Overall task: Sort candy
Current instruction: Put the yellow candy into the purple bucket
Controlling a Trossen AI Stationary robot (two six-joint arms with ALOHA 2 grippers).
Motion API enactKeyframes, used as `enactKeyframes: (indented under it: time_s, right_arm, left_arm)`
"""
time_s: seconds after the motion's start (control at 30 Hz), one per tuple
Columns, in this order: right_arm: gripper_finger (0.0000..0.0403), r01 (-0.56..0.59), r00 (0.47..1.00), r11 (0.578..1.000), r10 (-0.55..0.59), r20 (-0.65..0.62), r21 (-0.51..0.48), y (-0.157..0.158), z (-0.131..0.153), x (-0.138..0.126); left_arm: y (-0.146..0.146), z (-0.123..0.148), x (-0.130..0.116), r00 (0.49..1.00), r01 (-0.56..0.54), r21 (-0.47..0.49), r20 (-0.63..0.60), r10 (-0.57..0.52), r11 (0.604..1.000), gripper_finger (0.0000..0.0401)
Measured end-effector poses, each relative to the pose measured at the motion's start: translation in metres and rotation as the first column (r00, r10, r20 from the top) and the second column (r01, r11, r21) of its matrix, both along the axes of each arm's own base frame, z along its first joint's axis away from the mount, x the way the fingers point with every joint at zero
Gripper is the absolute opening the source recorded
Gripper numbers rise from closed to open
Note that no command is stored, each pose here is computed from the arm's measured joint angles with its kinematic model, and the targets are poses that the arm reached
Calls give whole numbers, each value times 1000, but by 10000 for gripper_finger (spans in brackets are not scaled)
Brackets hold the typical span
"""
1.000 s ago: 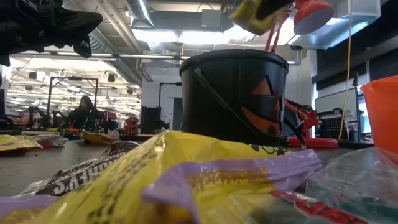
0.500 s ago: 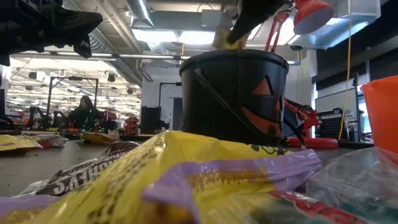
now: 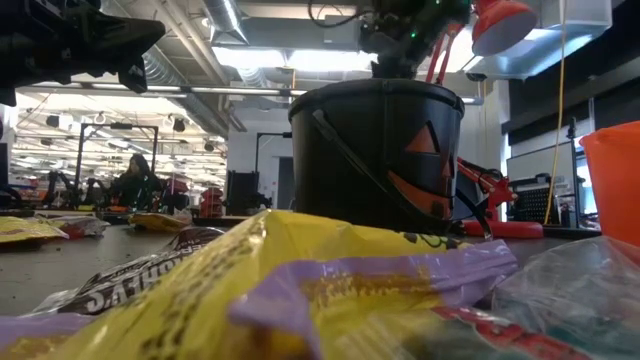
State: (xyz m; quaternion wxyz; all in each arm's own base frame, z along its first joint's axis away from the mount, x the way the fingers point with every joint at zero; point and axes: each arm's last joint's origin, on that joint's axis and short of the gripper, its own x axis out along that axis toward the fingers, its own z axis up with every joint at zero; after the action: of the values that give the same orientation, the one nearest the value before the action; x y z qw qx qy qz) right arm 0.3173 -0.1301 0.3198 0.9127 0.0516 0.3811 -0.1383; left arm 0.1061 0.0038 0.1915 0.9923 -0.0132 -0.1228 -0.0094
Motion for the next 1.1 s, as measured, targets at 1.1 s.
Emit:
enactKeyframes:
  time_s: [1.1]
  right_arm:
    - [19, 57, 998, 997, -55, 39, -46, -25, 1, -5]
  left_arm:
    - [0, 0, 0, 1000, 0, 0, 0, 0, 1000, 0]
